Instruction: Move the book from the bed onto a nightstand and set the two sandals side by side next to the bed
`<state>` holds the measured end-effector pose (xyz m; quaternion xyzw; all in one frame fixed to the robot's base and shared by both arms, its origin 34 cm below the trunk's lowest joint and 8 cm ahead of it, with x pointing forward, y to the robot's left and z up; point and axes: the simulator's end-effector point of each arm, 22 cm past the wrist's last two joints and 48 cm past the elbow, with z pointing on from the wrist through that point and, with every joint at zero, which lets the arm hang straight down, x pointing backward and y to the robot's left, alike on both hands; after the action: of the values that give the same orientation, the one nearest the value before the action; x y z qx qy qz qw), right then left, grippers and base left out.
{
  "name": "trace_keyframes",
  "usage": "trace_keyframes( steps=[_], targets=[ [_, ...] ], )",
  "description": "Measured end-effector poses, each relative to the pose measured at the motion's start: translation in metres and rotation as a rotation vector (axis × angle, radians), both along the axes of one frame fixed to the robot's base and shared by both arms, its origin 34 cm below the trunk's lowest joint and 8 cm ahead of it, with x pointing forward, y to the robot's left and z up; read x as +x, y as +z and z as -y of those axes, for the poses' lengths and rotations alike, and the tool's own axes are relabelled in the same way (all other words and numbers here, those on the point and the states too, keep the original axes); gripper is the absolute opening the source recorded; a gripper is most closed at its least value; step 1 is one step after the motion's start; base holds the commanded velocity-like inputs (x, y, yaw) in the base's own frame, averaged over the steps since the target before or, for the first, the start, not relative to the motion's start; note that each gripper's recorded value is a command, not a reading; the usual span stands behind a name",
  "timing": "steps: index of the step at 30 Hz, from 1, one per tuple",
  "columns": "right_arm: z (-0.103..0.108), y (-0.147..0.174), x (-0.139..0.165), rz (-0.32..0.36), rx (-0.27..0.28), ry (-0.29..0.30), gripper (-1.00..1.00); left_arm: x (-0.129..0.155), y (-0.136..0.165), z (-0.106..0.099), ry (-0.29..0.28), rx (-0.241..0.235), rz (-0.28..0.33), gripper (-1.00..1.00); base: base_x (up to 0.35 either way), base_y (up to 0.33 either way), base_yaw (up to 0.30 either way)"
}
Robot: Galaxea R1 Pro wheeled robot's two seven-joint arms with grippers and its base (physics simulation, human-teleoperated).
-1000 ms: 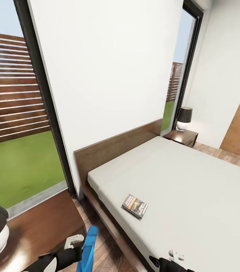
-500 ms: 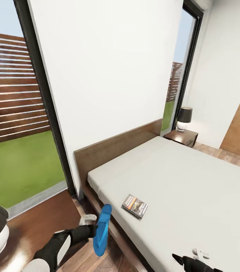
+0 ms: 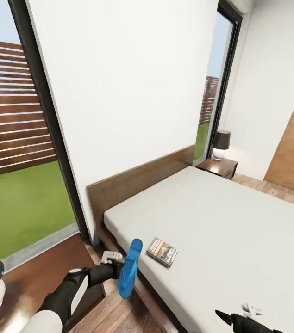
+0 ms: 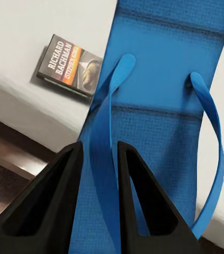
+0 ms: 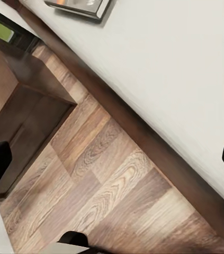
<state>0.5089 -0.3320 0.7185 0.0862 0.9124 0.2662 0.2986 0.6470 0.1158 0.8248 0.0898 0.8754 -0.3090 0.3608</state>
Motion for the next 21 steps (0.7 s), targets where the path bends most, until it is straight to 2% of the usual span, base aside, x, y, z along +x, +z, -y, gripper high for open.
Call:
trace_keyframes(
  steps=[21],
  targets=[
    [-0.0009, 0.0043, 0.0028, 0.012, -0.001, 0.002, 1.00, 0.0024, 0.0048, -0.0058, 0.003, 0.014, 0.015, -1.00, 0.000, 0.000, -0.279]
  ],
)
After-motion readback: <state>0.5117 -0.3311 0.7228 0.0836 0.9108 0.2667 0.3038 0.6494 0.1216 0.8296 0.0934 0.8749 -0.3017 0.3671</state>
